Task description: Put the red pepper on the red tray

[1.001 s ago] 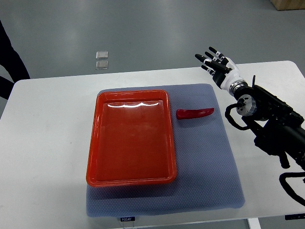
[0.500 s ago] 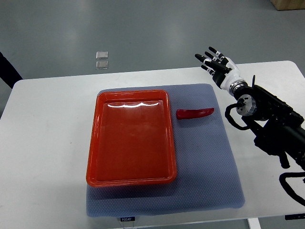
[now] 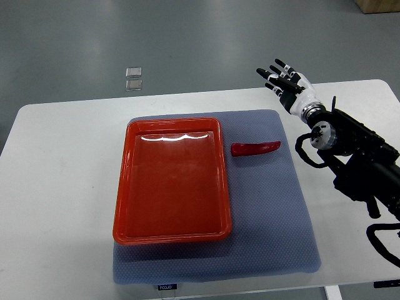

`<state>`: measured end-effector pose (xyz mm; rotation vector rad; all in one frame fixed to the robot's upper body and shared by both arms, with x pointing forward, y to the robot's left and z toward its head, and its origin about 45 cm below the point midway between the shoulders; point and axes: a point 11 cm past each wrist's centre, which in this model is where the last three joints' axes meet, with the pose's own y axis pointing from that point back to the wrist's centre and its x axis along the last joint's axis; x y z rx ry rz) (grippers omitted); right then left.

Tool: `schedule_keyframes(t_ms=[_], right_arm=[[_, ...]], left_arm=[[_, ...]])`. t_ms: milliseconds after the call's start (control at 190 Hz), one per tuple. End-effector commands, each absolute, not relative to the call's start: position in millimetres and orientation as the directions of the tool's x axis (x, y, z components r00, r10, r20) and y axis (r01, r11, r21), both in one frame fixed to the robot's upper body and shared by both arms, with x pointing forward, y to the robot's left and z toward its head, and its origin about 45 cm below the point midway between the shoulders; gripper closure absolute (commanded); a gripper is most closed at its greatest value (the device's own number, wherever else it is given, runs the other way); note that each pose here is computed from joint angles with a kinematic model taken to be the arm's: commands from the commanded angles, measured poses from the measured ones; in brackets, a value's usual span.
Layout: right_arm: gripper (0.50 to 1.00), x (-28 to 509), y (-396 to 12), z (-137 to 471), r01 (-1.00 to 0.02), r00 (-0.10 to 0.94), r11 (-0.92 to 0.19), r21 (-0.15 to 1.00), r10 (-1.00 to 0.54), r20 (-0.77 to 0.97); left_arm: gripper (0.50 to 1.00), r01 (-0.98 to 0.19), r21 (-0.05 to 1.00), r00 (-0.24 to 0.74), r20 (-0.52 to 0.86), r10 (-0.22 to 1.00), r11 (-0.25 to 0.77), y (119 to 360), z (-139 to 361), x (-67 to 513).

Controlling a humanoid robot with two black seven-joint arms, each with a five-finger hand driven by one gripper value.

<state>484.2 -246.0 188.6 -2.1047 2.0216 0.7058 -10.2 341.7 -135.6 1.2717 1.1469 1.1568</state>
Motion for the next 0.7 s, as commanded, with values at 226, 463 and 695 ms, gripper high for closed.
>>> schedule_keyframes(t_ms=[226, 463, 695], right_arm=[[0.585, 488, -263, 199, -0.977, -0.017, -0.068, 0.201, -0.919, -0.394], [0.585, 490, -254, 223, -0.973, 0.134, -0.196, 0.118, -0.907, -0.398], [0.587, 506, -267, 271, -0.966, 0.235, -0.244, 0.084, -0.966, -0.111]], left_arm=[[0.500, 0.012, 1.000, 0.084, 0.019, 0.996, -0.020, 341, -136, -10], [0.500, 0.011, 1.000, 0.082, 0.019, 0.996, -0.020, 341, -136, -10], [0.500, 0.011, 1.000, 0.082, 0.019, 0.996, -0.020, 341, -136, -10]])
